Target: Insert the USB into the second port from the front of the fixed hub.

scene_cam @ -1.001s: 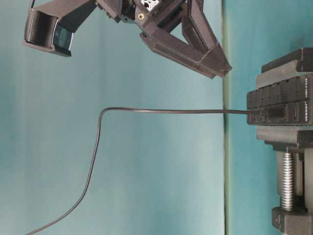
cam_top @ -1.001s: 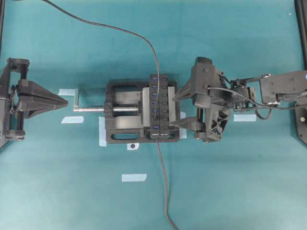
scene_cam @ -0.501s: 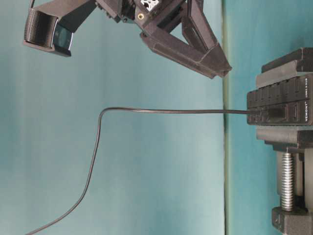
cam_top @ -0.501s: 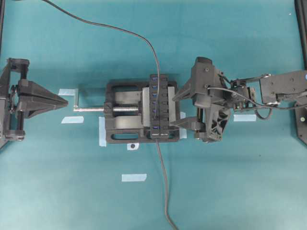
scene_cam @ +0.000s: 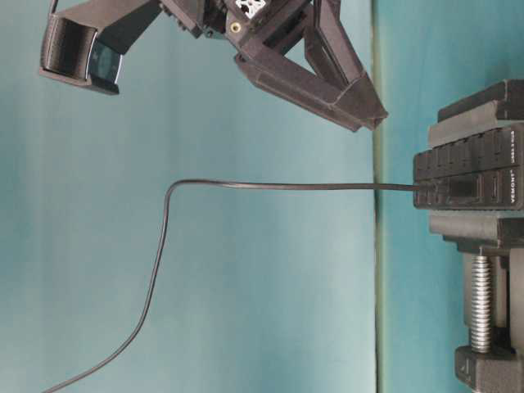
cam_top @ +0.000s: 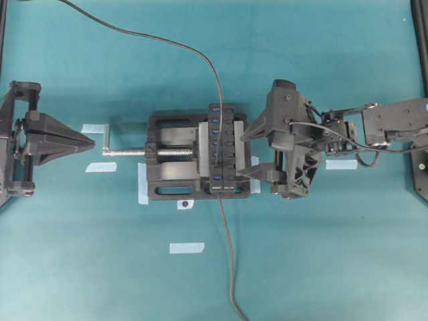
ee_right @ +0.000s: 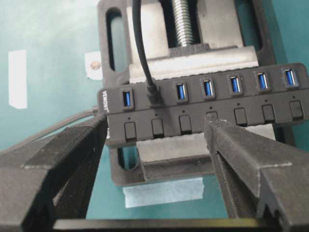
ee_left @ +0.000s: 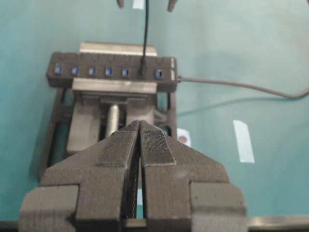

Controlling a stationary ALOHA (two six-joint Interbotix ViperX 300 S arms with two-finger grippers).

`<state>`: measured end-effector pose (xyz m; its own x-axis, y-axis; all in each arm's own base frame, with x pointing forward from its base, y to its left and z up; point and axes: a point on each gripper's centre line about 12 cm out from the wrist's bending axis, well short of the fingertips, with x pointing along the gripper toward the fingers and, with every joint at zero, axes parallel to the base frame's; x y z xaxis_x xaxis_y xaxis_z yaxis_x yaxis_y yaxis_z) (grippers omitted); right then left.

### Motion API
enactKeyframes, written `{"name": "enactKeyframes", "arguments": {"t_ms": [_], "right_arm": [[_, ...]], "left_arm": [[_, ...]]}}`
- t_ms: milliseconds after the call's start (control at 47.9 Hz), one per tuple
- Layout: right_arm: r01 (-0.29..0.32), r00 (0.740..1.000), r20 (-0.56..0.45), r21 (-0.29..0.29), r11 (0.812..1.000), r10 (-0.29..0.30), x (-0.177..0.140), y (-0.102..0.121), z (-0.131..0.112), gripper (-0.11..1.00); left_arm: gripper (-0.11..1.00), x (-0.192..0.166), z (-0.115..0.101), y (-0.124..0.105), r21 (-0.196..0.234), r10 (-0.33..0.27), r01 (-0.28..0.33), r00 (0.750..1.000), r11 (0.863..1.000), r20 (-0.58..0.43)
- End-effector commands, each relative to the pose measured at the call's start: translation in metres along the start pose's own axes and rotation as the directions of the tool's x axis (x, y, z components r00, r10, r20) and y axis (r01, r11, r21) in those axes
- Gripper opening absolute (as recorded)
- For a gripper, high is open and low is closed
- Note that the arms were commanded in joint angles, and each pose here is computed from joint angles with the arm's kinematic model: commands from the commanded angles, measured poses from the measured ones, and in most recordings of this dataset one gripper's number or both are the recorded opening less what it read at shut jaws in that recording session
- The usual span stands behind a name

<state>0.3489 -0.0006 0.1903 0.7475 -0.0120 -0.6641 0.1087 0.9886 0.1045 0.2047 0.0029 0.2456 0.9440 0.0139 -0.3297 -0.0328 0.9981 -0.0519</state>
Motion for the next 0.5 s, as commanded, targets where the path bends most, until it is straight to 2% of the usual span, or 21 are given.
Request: {"name": "enactKeyframes", "arguments": {"t_ms": [0,480], "right_arm": [[-0.008,0.999,0.031,0.01,1.0,0.008,-0.0052,0.0023,0.0075,0.83],[-0.008,1.0,0.03,0.01,1.0,0.008,-0.0051,0.0022,0.0068,0.83]], "left_arm": [[0.0,0.0005,0.0058,-0.0003,-0.002,-0.001,0.001,1.0,1.0,0.015],[0.0,0.0005,0.0051,0.0,-0.001,0.001,-0.001,1.0,1.0,0.014]]}}
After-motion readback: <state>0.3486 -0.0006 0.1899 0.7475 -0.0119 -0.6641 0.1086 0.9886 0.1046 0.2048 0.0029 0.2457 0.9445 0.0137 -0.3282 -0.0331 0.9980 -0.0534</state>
